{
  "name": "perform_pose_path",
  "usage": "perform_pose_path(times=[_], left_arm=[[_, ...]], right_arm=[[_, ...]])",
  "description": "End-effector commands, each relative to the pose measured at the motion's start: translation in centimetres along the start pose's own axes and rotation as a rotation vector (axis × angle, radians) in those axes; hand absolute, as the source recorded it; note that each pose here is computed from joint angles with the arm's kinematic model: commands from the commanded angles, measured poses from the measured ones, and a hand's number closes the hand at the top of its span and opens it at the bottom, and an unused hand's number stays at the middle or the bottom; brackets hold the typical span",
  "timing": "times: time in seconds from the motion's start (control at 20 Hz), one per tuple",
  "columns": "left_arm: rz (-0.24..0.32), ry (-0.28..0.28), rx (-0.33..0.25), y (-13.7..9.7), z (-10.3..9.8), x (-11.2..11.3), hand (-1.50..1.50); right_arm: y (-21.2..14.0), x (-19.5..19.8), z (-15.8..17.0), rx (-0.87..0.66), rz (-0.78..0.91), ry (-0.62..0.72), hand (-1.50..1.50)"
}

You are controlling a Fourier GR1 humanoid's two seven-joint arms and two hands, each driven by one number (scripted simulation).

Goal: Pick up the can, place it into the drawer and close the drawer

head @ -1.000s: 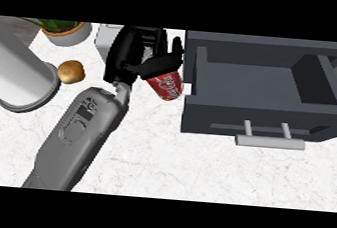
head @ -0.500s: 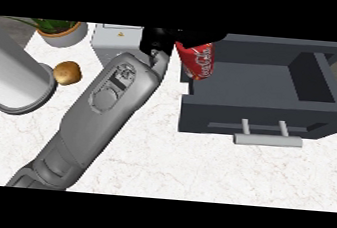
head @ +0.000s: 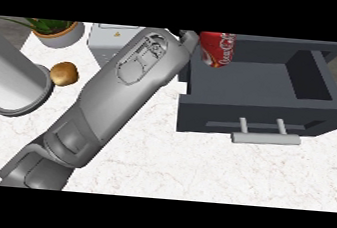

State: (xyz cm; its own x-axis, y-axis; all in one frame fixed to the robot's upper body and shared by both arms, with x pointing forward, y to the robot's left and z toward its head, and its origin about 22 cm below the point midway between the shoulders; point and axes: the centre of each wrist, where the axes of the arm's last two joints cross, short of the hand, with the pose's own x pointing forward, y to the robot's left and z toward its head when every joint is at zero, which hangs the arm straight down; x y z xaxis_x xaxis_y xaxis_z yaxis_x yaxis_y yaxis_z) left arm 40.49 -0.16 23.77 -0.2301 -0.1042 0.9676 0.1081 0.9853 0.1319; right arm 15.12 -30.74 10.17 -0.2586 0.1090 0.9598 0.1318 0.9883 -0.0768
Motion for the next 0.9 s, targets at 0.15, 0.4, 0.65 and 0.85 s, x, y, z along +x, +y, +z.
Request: perform_pose_path(times=[0.15, 0.4, 0.65, 0.85], left_arm=[[-0.032, 0.028, 0.027, -1.3, -1.4, 0.2, 1.50], [-0.089, 0.018, 0.007, -1.8, -1.9, 0.5, 1.50], [-0.082, 0.062, 0.025, -2.1, -1.9, -0.3, 1.50], [-0.133, 0.042, 0.022, -2.2, -1.4, -2.2, 1.50]], right_arm=[[1.0, 1.0, -0.3, 0.024, -0.004, 0.002, -1.50], [0.8, -0.4, -0.7, 0.014, 0.002, -0.007, -1.50], [1.7, 0.7, -1.1, 0.023, -0.012, -0.014, -1.50], [2.0, -0.4, 0.3, 0.023, 0.004, 0.013, -1.50]])
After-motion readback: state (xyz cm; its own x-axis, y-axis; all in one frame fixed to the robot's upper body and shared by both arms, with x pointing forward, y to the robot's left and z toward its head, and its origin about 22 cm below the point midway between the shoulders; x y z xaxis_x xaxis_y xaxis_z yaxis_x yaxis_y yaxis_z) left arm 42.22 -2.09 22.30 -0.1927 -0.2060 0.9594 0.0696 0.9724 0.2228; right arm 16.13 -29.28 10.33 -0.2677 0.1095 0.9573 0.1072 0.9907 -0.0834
